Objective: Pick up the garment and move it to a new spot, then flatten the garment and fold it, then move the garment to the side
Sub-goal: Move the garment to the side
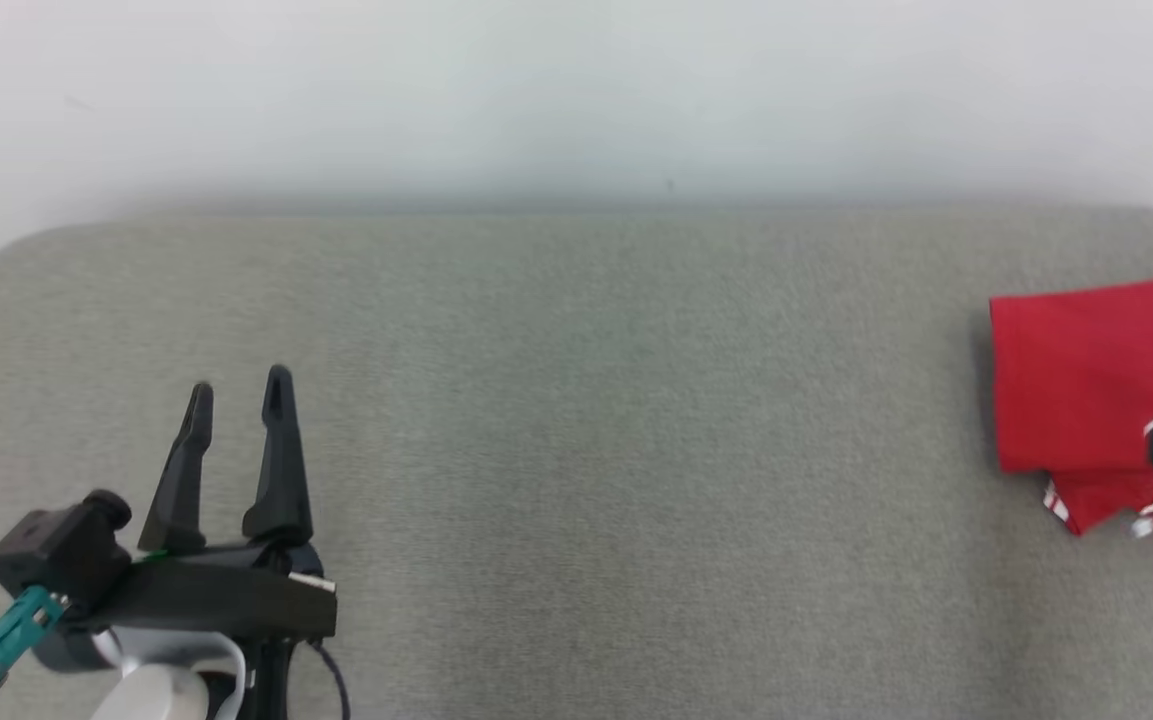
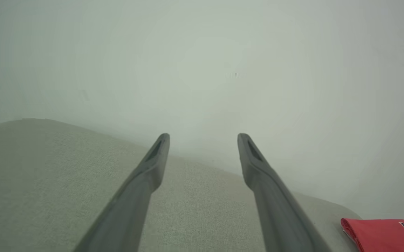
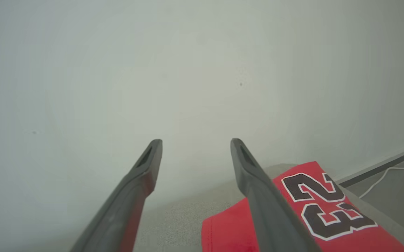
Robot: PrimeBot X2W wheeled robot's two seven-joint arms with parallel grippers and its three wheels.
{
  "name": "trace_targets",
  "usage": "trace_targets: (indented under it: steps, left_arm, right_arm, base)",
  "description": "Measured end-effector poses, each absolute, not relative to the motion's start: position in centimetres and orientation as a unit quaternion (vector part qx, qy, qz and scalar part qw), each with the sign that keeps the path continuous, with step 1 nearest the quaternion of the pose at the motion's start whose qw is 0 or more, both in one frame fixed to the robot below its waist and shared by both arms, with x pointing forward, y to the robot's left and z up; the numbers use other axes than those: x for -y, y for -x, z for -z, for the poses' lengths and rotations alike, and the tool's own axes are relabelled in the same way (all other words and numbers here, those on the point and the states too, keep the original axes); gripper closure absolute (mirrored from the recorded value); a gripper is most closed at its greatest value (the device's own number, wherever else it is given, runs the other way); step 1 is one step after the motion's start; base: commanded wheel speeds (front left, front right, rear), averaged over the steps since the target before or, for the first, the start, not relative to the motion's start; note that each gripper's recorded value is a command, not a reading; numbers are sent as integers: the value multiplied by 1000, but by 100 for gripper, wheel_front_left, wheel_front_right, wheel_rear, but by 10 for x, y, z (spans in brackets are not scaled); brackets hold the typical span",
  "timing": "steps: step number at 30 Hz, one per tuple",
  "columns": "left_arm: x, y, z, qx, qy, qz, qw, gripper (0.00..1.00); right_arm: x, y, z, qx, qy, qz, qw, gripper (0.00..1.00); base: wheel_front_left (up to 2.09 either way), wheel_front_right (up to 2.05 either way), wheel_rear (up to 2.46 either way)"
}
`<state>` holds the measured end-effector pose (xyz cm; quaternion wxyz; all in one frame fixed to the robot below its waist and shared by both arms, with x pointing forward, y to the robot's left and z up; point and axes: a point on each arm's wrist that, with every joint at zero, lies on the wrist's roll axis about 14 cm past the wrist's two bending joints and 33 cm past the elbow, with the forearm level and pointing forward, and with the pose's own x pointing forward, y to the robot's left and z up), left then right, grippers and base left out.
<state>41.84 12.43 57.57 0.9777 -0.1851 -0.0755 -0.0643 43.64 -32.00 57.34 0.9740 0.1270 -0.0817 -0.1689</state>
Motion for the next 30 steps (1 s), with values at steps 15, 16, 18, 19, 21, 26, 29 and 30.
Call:
trace_targets:
  steps: [15,16,18,19,21,26,29,30]
  left_arm:
    - [-187,-349,-566,90,116,23,989,0]
    - [-188,-346,-565,89,109,22,990,0]
    - [-190,-339,-559,83,99,24,991,0]
    - [-190,-336,-557,81,94,26,992,0]
    - [-189,-332,-549,70,89,29,993,0]
    - [-190,-330,-534,48,82,25,995,0]
    - [-190,-332,-531,44,80,25,995,0]
    - [-190,-332,-531,44,79,24,996,0]
  right_arm:
    - [181,-410,-529,50,-263,-14,963,0]
    - [174,-407,-526,45,-261,-23,964,0]
    - [163,-401,-522,37,-259,-38,964,0]
    - [160,-397,-520,34,-258,-43,965,0]
    - [155,-391,-515,26,-255,-49,965,0]
    - [153,-379,-502,-1,-233,-54,971,0]
    - [161,-373,-493,-19,-205,-46,977,0]
    - [163,-371,-490,-24,-195,-43,980,0]
  base:
    - [0,0,0]
    - [0,0,0]
    - [0,0,0]
    - [0,0,0]
    - [0,0,0]
    - [0,0,0]
    - [0,0,0]
    - [0,0,0]
